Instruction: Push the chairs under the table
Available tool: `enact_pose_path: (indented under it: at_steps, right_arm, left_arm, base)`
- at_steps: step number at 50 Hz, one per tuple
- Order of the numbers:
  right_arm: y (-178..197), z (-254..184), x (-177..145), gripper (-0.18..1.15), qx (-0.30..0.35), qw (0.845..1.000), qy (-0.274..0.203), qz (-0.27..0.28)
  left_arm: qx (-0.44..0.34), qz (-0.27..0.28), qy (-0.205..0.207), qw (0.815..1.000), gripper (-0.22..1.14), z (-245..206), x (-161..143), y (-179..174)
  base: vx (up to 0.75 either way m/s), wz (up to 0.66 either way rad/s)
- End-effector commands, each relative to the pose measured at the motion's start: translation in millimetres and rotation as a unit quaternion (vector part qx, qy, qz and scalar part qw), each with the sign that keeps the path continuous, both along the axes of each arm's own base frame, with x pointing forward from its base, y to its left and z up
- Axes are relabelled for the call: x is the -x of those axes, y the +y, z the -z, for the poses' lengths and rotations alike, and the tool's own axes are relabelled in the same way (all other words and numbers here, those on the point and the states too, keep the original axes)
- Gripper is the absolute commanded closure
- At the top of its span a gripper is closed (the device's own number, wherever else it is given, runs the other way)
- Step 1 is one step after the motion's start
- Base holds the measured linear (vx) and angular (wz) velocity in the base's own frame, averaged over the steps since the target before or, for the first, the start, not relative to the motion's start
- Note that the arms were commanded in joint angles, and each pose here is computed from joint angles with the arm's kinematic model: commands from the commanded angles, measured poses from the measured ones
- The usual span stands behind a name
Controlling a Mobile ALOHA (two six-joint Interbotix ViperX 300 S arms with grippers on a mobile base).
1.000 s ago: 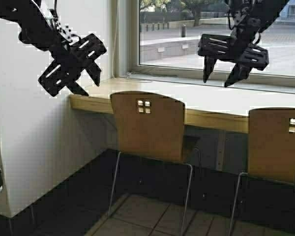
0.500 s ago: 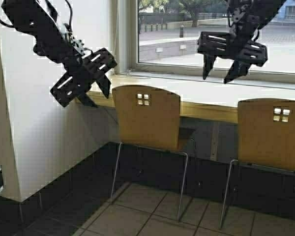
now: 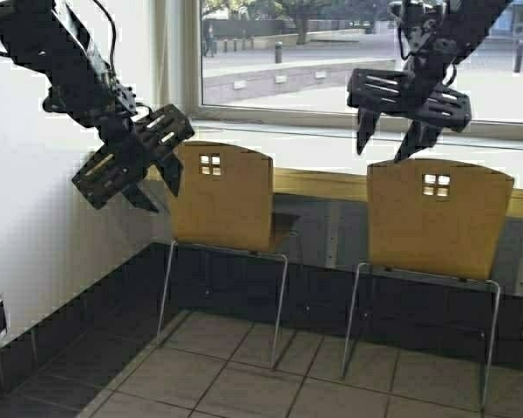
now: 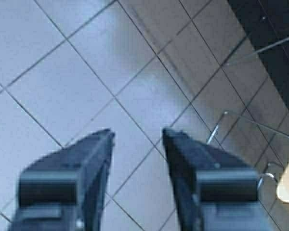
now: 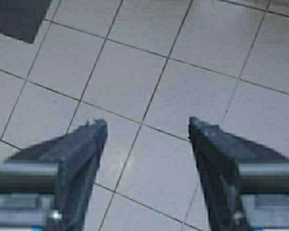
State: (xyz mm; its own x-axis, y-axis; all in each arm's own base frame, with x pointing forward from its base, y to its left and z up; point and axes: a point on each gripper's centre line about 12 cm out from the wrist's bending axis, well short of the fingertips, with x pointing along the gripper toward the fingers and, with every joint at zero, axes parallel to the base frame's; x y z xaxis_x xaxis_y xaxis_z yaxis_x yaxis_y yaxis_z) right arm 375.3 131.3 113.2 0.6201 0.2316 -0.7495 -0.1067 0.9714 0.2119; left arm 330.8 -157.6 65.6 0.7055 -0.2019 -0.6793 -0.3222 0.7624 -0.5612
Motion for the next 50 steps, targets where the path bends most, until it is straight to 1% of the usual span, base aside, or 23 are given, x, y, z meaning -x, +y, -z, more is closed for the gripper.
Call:
enact_pose_path:
  at_steps: [1, 15, 28, 36, 50]
  right_arm:
    - [-1.1, 2.2, -2.5, 0.09, -0.005, 1.0, 0.002, 0.008]
    - [-0.8, 23.8, -1.3, 0.09, -0.012, 0.999, 0.036, 0.026]
    - [-0.9, 28.8, 0.1, 0.09, -0.009, 0.999, 0.046, 0.024]
    - [-0.4, 28.1, -1.2, 0.09, -0.009, 0.999, 0.044, 0.024]
    - [-1.2, 38.7, 1.5, 0.09, -0.005, 0.998, 0.059, 0.024]
  left_arm:
    - [0.017, -0.008, -0.015, 1.0, 0.17, -12.9, -2.1, -2.6]
    - [0.017, -0.009, -0.015, 1.0, 0.17, -11.8, -2.9, -2.1]
    - [0.009, -0.01, -0.006, 1.0, 0.17, -2.5, -2.8, 0.5]
    - [0.009, -0.012, -0.006, 1.0, 0.17, 0.6, -10.1, -2.1]
    - [0.008, -0.011, -0.005, 1.0, 0.17, 5.3, -17.1, -5.4]
  base:
    - [-0.11, -0.3]
    - [-0.08, -0.33]
    - [-0.03, -0.48]
    - [-0.02, -0.49]
    - [-0.02, -0.36]
